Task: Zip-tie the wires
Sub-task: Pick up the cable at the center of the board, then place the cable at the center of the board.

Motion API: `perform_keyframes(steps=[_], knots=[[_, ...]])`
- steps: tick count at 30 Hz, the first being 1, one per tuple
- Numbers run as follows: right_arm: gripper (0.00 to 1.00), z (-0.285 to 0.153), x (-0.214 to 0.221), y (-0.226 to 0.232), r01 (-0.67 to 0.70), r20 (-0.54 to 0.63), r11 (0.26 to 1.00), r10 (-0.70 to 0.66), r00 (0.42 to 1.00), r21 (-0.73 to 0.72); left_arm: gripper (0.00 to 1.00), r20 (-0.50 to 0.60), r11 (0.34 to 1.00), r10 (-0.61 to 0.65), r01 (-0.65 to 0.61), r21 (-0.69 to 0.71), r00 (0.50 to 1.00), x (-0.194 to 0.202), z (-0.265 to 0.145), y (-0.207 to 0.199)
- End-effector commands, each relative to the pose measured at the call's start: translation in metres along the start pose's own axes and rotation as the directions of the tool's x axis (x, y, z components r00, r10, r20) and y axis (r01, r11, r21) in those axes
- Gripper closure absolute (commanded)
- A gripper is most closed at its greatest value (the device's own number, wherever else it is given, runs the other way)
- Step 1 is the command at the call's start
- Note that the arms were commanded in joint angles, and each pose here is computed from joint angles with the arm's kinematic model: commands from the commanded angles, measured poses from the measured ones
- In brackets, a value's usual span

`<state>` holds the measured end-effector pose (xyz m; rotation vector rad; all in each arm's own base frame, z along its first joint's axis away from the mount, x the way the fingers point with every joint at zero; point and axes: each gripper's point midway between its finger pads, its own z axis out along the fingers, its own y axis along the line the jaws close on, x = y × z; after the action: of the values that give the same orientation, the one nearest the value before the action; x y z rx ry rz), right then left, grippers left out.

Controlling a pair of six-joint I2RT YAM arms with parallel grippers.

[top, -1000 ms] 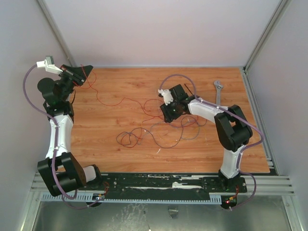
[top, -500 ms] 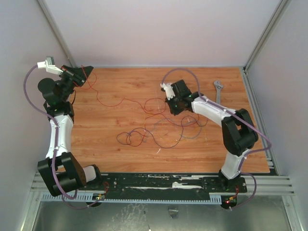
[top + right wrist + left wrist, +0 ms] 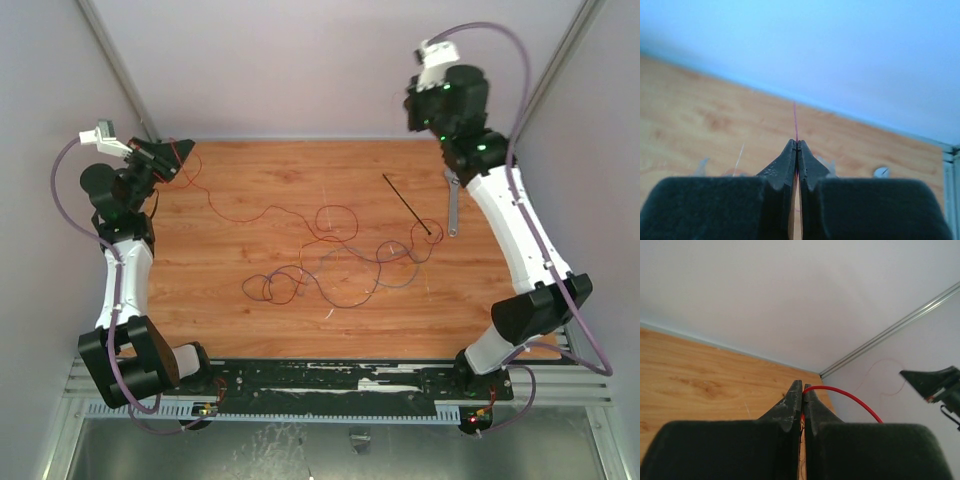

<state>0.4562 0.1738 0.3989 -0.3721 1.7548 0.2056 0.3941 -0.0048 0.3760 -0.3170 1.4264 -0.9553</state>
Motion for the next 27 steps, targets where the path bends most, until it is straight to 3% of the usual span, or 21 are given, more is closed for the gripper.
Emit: perform_keyframes(steps=[1, 5, 9, 15, 22, 27], knots=[[1.0, -0.027, -0.079, -0.058, -0.132, 0.258, 0.984, 0.098, 0.961, 0.12, 1.0, 0.012, 1.0, 0.026, -0.026, 0.002, 1.0, -0.002, -0.005, -0.002], [1.0, -0.058, -0.136, -0.099, -0.195, 0.459, 0.949, 0.064, 0.886, 0.246, 1.0, 0.01, 1.0, 0.023, -0.023, -0.017, 1.0, -0.001, -0.006, 0.005], [1.0, -0.089, -0.164, -0.136, -0.275, 0.565, 0.902, 0.042, 0.824, 0.334, 1.0, 0.016, 0.999, 0.02, -0.019, -0.036, 1.0, -0.003, -0.009, 0.011], [1.0, -0.045, -0.116, -0.15, -0.224, 0.413, 0.924, 0.082, 0.907, 0.308, 1.0, 0.013, 0.999, 0.021, -0.02, -0.03, 1.0, -0.002, -0.009, 0.012], [1.0, 0.029, -0.07, -0.128, -0.143, 0.279, 0.983, 0.105, 0.954, 0.119, 1.0, -0.005, 0.999, 0.033, -0.033, -0.013, 0.999, -0.001, -0.01, 0.005], [1.0, 0.07, -0.05, -0.145, -0.102, 0.226, 0.98, 0.062, 0.972, 0.169, 1.0, -0.014, 0.999, 0.036, -0.036, -0.005, 0.999, 0.001, -0.012, 0.002]])
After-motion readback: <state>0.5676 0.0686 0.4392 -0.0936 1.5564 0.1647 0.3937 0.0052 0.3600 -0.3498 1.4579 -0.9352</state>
